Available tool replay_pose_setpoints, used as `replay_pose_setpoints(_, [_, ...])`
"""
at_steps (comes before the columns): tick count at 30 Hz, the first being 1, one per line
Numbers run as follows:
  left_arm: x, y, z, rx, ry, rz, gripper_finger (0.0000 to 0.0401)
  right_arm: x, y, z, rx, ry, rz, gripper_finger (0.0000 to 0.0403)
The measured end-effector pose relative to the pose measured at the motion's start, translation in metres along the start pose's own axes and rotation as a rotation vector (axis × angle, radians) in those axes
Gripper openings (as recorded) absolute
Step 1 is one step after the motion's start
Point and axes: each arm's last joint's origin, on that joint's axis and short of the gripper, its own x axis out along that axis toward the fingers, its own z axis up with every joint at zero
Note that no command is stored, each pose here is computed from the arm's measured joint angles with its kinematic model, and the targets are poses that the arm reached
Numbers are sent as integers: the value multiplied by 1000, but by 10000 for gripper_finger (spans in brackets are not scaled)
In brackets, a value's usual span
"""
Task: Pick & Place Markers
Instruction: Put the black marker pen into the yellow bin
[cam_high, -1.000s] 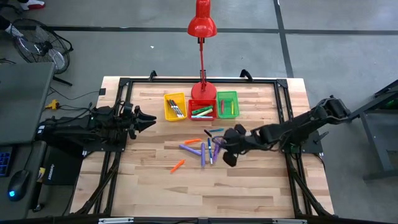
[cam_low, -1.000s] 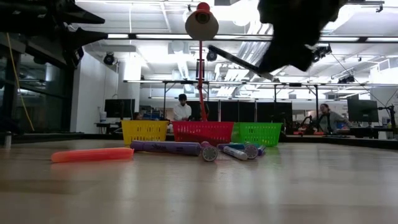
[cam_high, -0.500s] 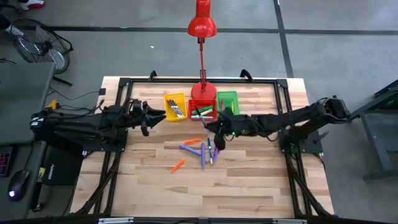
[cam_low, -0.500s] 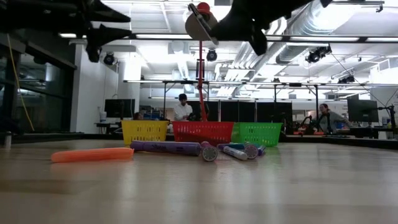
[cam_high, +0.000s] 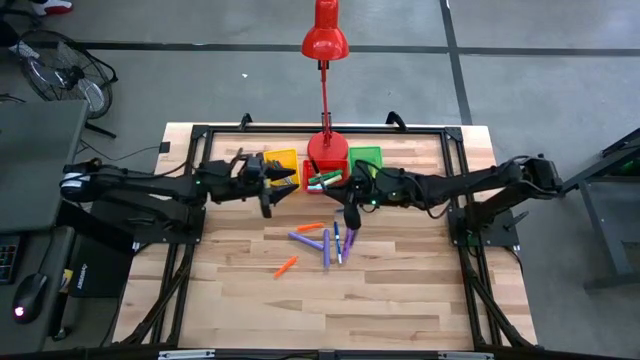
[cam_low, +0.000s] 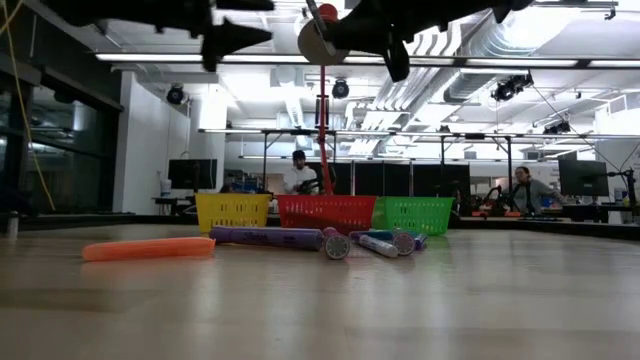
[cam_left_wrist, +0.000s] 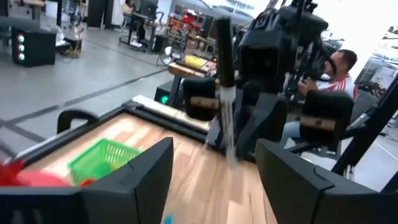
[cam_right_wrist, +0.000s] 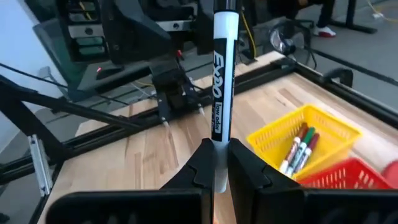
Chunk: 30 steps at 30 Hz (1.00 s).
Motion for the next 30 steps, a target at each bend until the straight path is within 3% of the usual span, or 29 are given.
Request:
replay_pose_setpoints(18, [57,-19,25,-53,-21,-36,227,-1,-16,15,-73,-31,130,15])
replay_pose_setpoints(23, [68,-20,22,-53,8,-29,225,-1,-19,20,-74,-52,174,16])
replay_pose_setpoints(30, [69,-19,23,-81,-12,-1,179,-1,-21,20,-103,-41,217,15])
